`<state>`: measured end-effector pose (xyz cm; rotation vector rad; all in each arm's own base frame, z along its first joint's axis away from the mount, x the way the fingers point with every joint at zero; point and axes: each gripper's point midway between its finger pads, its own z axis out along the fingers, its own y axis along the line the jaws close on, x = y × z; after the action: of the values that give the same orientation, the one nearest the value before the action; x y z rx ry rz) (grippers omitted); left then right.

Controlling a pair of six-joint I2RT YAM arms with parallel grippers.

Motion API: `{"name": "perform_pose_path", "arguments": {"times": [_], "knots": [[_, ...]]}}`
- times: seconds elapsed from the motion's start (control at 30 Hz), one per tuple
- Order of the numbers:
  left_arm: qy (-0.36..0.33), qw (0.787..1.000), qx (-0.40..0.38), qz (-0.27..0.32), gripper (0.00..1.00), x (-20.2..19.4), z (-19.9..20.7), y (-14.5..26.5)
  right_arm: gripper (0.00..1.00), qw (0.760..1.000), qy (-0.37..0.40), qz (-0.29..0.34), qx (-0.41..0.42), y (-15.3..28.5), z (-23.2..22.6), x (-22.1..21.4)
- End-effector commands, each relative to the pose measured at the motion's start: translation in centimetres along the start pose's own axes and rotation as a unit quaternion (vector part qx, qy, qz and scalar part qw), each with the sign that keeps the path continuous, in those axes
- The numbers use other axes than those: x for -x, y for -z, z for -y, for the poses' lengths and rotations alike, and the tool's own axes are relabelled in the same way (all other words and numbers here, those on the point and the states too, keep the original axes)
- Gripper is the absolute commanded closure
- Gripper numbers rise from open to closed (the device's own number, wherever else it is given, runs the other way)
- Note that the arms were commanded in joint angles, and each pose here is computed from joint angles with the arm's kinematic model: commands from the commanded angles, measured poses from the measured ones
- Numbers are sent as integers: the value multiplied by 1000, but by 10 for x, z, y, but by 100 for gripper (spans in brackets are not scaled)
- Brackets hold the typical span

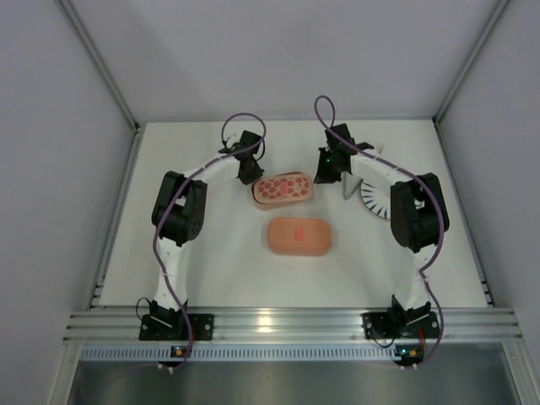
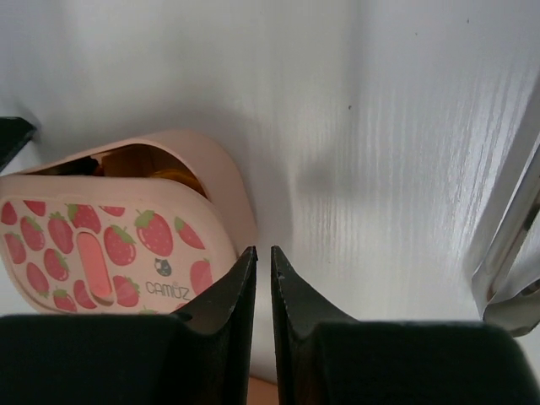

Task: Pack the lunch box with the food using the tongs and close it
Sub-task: Close the box lid on the packing box.

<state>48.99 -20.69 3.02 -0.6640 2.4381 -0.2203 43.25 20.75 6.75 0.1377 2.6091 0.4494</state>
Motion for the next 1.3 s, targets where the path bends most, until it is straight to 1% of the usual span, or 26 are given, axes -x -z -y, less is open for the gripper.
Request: {"name": "perform_pose_path", "arguments": {"times": [0.0,0.2,0.47,0.8,0.97,1.03,1.1,1.17,1.2,1.27], "knots": [[5,1000,-25,-18,74,-5,12,-5,89,999,14,25,22,5,-20,23],[1,999,-42,-29,74,-10,19,-2,89,999,16,18,27,0,-26,19],[-18,996,-79,-41,74,-23,42,7,89,999,18,15,30,1,-28,10],[-32,992,-103,-62,74,-39,54,11,89,999,22,27,21,6,-27,19],[-38,989,-125,-69,74,-42,63,14,88,999,26,45,0,21,-18,20],[-39,989,-129,-65,74,-41,65,15,87,997,25,65,-25,31,-8,22],[-42,986,-143,-79,74,-45,70,17,86,994,22,95,-48,48,1,30],[-43,985,-148,-78,74,-44,73,18,85,993,24,98,-55,55,7,25],[-43,985,-148,-79,74,-45,72,17,85,994,26,99,-44,63,2,23],[-44,984,-153,-81,74,-45,74,17,85,995,34,87,-45,66,4,13]]}}
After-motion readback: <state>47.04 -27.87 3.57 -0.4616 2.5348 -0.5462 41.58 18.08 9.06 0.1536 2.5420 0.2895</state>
